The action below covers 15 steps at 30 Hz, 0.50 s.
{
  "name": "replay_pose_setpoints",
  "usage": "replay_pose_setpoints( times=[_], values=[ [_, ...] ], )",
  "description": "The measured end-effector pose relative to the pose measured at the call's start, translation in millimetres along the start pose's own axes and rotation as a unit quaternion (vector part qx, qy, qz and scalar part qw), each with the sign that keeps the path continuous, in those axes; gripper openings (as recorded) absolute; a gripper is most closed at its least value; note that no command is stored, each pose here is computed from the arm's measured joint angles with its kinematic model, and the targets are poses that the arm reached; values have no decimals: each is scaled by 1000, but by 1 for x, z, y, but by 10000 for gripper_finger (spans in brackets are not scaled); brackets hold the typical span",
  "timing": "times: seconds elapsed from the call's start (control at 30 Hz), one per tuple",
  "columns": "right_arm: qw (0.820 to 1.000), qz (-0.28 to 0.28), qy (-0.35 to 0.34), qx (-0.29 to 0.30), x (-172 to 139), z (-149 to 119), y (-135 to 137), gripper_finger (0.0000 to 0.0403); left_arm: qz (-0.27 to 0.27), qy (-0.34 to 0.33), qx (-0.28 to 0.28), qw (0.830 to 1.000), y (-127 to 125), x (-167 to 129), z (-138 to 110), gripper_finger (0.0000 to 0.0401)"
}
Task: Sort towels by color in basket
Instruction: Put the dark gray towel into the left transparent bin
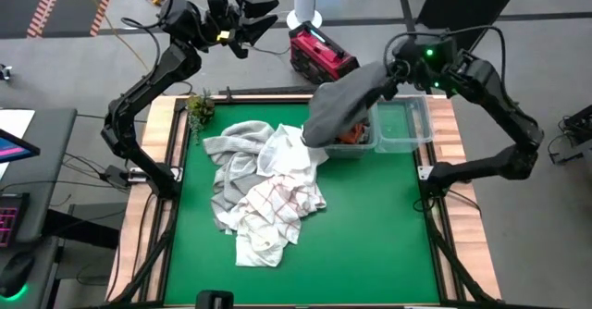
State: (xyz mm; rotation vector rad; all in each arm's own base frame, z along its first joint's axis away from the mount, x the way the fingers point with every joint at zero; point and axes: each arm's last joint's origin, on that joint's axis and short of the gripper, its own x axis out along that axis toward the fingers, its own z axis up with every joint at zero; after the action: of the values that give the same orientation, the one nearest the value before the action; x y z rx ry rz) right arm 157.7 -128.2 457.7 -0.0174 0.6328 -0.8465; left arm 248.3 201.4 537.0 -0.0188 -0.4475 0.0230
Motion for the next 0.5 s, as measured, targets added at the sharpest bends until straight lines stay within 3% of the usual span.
replay_pose_setpoints(
  times=[0.17,0.33,0.5],
  values=[
    [995,13,92,-26,19,-11,7,21,0,0,0,1000,0,0,0,224],
    [971,28,232,-57,60,-26,18,21,-5,0,-3,1000,-3,2,-1,224],
    [956,41,282,-72,109,-30,25,21,-14,1,-14,1000,-7,5,-3,224]
  ],
)
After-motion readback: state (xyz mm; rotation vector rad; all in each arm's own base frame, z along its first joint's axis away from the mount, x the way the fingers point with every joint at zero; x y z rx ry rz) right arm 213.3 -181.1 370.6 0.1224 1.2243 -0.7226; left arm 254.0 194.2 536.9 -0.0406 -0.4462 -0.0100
